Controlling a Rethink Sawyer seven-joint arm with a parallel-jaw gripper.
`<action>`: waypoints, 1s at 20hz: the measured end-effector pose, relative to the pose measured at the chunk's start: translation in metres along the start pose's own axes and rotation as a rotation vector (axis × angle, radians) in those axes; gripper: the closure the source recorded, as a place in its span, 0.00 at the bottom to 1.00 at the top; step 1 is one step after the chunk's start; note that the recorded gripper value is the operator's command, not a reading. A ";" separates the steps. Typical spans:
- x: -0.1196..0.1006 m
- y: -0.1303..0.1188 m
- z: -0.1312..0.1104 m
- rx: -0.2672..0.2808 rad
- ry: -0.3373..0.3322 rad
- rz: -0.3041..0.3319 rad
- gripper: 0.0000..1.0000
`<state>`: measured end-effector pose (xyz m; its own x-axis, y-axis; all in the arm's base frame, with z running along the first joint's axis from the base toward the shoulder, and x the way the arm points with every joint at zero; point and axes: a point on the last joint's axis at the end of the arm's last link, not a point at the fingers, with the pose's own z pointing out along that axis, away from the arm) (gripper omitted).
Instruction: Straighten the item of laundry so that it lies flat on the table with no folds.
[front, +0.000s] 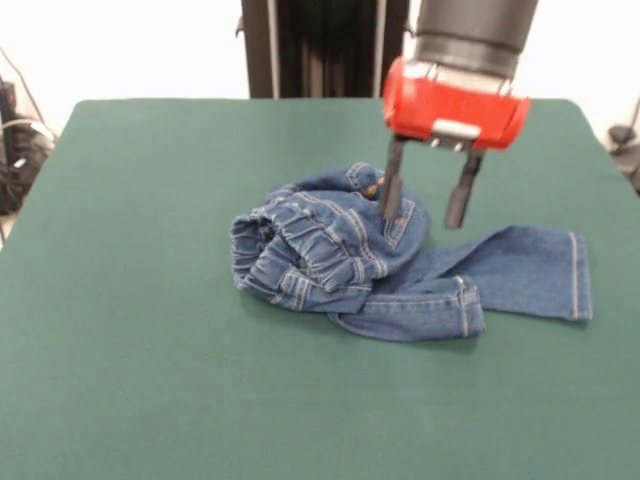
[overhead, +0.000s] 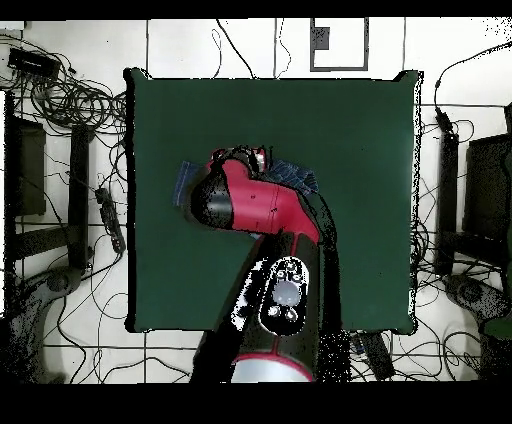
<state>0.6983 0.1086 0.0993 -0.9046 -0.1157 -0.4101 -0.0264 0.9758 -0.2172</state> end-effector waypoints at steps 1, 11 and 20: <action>-0.003 0.002 -0.005 0.000 -0.006 -0.003 0.00; 0.024 0.001 -0.033 -0.018 0.018 0.022 0.00; 0.105 -0.038 0.003 -0.041 0.102 0.111 0.00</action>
<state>0.6055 0.0588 0.0623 -0.9414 0.0103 -0.3370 0.0603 0.9886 -0.1383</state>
